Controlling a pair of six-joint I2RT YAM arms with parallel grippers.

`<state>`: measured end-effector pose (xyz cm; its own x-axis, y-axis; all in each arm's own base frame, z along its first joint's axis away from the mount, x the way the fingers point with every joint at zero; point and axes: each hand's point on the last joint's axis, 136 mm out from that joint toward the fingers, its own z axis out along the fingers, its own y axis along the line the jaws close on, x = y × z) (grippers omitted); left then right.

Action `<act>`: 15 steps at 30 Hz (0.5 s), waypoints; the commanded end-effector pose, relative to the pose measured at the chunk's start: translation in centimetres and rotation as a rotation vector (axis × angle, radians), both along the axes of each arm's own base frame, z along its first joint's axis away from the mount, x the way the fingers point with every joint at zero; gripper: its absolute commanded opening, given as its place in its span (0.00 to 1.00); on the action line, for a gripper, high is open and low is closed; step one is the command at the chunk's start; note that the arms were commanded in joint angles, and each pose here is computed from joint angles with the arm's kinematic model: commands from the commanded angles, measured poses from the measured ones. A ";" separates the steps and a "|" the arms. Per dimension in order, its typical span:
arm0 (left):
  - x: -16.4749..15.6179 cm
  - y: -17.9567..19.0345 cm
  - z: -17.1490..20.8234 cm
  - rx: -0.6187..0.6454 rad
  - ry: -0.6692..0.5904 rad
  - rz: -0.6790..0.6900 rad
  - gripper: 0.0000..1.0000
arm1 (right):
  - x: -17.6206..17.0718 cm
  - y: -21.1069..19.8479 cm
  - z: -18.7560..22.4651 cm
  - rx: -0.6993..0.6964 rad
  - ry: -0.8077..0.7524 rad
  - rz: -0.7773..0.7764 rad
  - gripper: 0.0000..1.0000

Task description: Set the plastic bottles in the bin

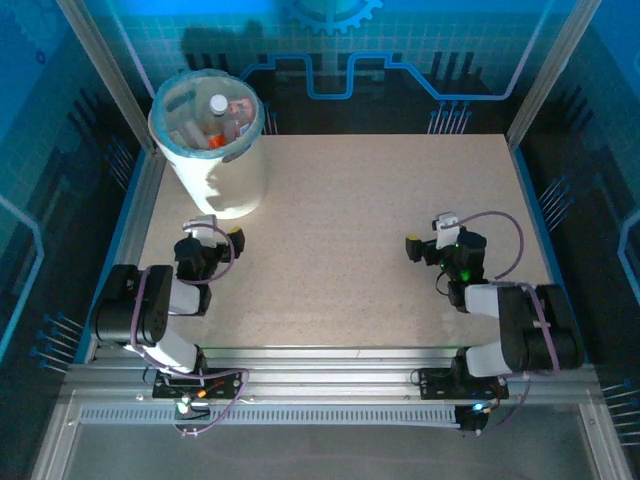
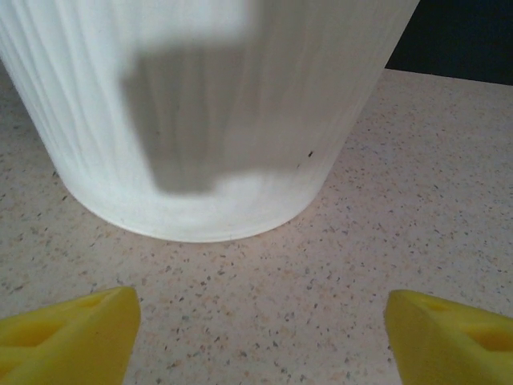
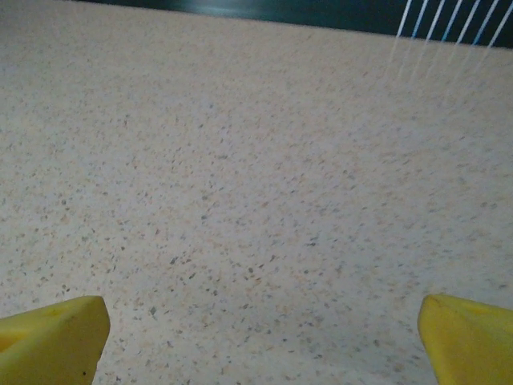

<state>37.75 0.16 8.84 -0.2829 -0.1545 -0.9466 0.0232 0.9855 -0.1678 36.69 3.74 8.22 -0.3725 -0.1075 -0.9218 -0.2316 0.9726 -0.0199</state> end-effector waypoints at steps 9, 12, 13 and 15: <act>1.7 0.4 0.9 0.014 0.027 0.022 0.99 | 3.1 -0.7 1.2 -0.026 -0.004 -0.101 1.00; 1.7 0.3 0.9 0.020 0.027 0.025 0.99 | 3.0 -0.7 1.2 -0.026 0.000 -0.101 1.00; 1.7 0.3 0.9 0.019 0.025 0.022 0.99 | 3.0 -0.7 1.1 -0.027 0.001 -0.101 1.00; 1.7 0.1 0.9 0.018 0.021 0.009 0.99 | 3.0 -0.7 1.1 -0.027 0.001 -0.101 1.00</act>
